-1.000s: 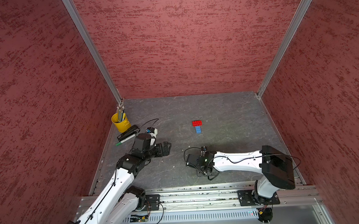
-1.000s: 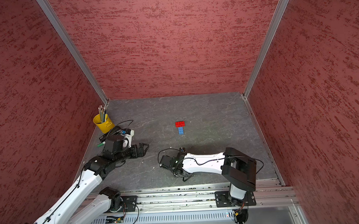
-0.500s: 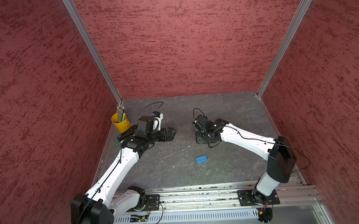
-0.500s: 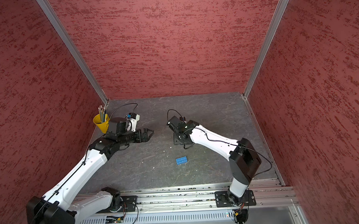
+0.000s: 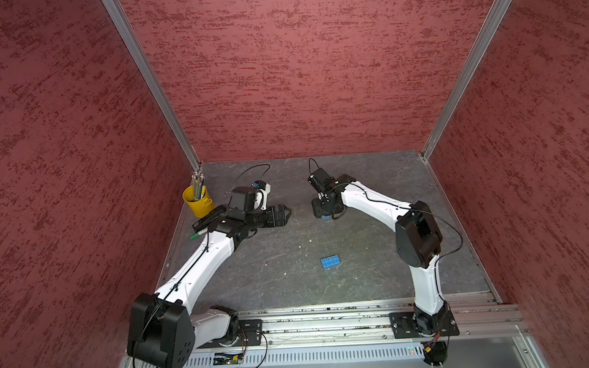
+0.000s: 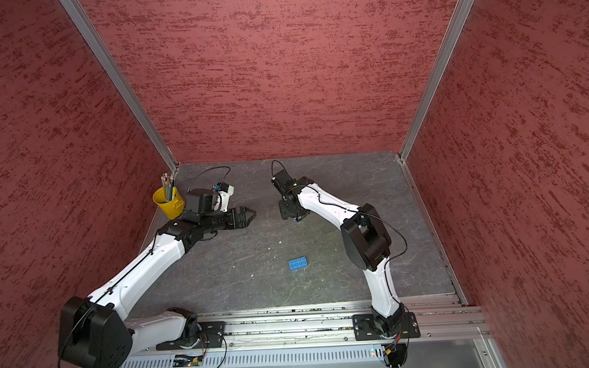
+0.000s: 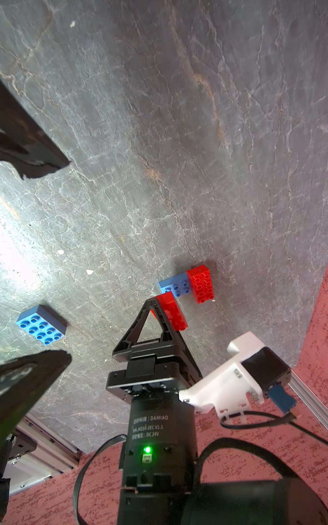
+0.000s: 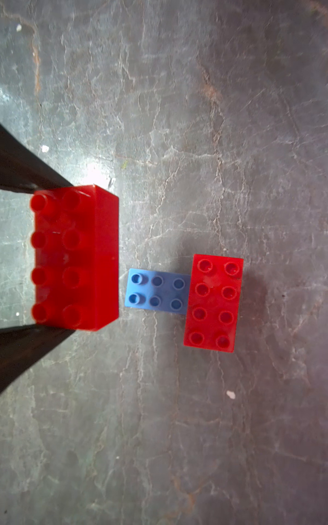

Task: Assemble a rectangle with lego
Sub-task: Assemble the lego brick with the lego brick.

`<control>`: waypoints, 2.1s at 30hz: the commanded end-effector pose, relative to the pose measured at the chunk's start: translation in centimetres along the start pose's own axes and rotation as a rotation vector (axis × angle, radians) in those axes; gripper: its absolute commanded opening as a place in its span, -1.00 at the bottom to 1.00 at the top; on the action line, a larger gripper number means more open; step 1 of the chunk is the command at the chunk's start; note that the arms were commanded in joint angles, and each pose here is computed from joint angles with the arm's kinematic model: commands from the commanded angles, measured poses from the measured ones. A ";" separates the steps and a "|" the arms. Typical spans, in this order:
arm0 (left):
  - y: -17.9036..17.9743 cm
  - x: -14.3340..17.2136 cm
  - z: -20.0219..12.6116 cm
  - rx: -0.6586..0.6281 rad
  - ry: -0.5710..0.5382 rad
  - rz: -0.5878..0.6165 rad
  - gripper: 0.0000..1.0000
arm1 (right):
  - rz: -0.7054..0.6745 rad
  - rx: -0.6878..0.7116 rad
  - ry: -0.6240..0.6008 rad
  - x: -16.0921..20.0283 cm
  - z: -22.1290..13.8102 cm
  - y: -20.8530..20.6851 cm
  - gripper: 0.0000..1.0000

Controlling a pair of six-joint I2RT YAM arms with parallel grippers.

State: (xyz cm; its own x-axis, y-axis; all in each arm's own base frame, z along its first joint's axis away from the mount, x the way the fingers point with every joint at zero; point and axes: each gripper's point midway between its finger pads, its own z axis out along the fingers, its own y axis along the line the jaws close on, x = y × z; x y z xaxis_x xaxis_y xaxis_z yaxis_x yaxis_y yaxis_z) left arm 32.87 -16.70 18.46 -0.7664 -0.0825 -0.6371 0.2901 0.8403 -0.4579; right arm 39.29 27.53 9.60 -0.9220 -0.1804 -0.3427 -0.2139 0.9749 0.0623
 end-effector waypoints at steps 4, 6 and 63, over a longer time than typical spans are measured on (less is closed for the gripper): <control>-0.8 -1.0 0.9 0.016 -0.018 0.025 0.99 | -0.021 0.015 0.016 -0.2 1.1 -1.1 0.03; -0.8 -0.9 1.1 0.016 -0.014 0.022 0.99 | -0.018 0.021 0.018 -0.2 1.5 -1.4 0.04; 0.1 0.3 1.9 -0.029 0.033 0.012 0.99 | -0.033 0.053 0.053 -0.9 5.6 -3.4 0.06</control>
State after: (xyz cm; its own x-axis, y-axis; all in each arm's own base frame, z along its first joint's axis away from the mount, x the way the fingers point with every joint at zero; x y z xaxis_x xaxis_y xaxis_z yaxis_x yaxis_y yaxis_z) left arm 33.42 -17.52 16.48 -0.7877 -0.0566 -0.6135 0.2810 0.8531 -0.4396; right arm 42.92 26.28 5.53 -0.9214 -0.2203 -0.3202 -0.2374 0.9713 0.0150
